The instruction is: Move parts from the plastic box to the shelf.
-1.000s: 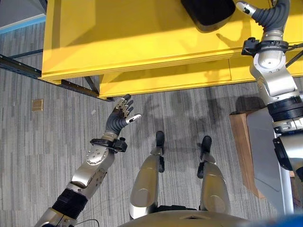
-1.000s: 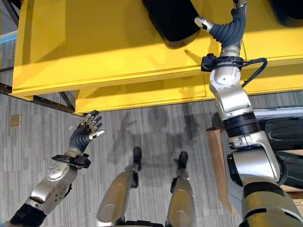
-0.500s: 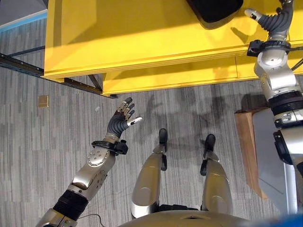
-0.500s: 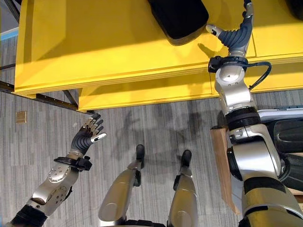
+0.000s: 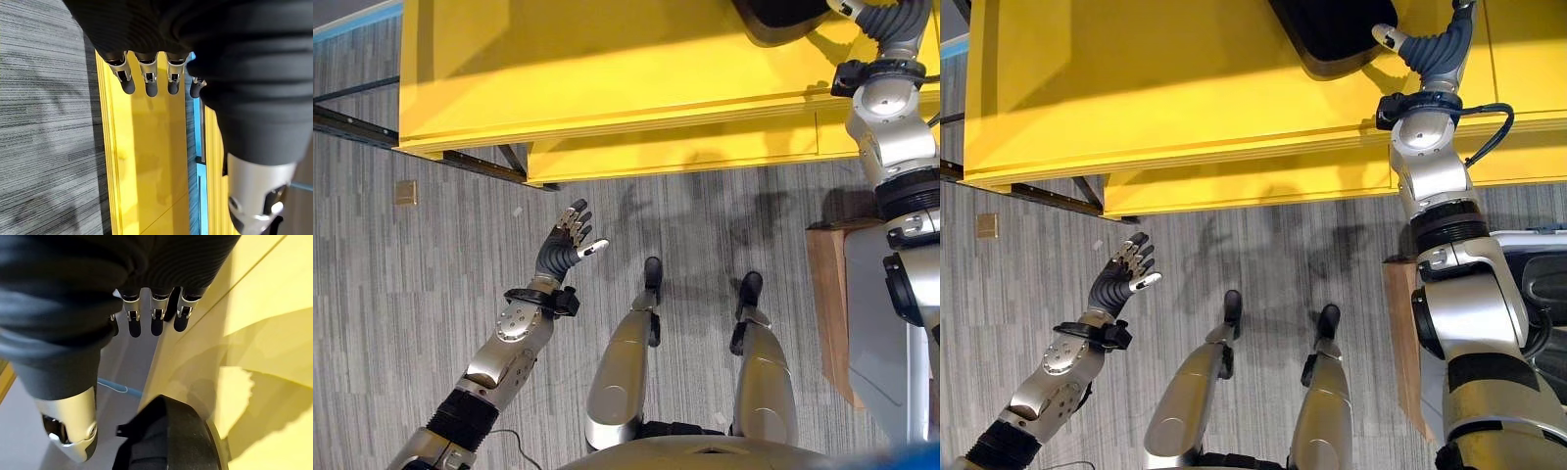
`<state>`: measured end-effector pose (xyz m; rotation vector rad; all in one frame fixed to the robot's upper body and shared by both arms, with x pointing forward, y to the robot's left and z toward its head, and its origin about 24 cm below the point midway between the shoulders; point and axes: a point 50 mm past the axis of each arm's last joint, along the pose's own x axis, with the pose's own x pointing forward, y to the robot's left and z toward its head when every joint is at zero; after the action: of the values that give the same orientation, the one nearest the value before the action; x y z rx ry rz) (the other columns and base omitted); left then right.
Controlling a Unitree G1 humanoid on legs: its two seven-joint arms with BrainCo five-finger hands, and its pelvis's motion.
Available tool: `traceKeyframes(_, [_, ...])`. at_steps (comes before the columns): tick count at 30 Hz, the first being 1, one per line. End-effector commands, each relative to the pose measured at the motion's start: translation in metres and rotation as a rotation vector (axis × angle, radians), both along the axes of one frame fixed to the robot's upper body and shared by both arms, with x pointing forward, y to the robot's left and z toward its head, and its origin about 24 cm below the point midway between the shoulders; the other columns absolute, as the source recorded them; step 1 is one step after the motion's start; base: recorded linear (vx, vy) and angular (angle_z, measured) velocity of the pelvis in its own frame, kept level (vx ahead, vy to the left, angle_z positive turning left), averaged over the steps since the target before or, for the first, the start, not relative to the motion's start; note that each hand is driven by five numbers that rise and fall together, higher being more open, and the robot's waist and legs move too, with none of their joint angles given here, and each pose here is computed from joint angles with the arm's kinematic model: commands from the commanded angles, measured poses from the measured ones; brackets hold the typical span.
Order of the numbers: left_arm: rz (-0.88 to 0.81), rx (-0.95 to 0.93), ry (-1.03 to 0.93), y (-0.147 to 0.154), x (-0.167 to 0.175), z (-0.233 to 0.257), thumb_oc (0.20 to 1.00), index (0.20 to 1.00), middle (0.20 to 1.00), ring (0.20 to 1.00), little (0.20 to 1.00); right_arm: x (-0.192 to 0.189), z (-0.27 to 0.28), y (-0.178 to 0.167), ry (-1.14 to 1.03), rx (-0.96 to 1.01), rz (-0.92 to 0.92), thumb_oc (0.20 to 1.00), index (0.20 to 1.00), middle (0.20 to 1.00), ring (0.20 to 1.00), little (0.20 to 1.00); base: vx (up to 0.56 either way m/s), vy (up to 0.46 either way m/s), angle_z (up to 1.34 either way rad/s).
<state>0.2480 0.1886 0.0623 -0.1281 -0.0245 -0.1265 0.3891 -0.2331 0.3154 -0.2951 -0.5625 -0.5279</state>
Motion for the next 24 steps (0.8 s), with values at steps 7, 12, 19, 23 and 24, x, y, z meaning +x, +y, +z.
traceKeyframes(7, [-0.008, -0.025, -0.113, -0.007, -0.002, 0.017, 1.0, 1.0, 1.0, 1.0, 1.0, -0.016, 0.064, -0.003, -0.165, -0.071, -0.038, 1.0, 1.0, 1.0, 1.0, 1.0, 0.02, -0.002, 0.04])
traceKeyframes(12, [-0.006, -0.038, -0.137, -0.01, 0.002, 0.022, 1.0, 1.0, 1.0, 1.0, 1.0, -0.01, 0.068, -0.002, -0.118, -0.081, -0.06, 1.0, 1.0, 1.0, 1.0, 1.0, 0.02, -0.002, 0.14])
traceKeyframes(19, [0.008, -0.041, -0.152, -0.011, 0.005, 0.025, 1.0, 1.0, 1.0, 1.0, 1.0, -0.003, 0.055, -0.004, -0.06, -0.063, -0.063, 1.0, 1.0, 1.0, 1.0, 1.0, 0.0, 0.008, 0.13])
traceKeyframes(23, [0.016, -0.046, -0.155, -0.01, 0.006, 0.025, 1.0, 1.0, 1.0, 1.0, 1.0, 0.002, 0.044, -0.004, -0.022, -0.031, -0.048, 1.0, 1.0, 1.0, 1.0, 1.0, 0.0, 0.0, 0.0])
traceKeyframes(24, [0.017, -0.046, -0.154, -0.01, 0.006, 0.025, 1.0, 1.0, 1.0, 1.0, 1.0, 0.003, 0.043, -0.003, -0.016, -0.03, -0.043, 1.0, 1.0, 1.0, 1.0, 1.0, 0.0, 0.0, 0.0])
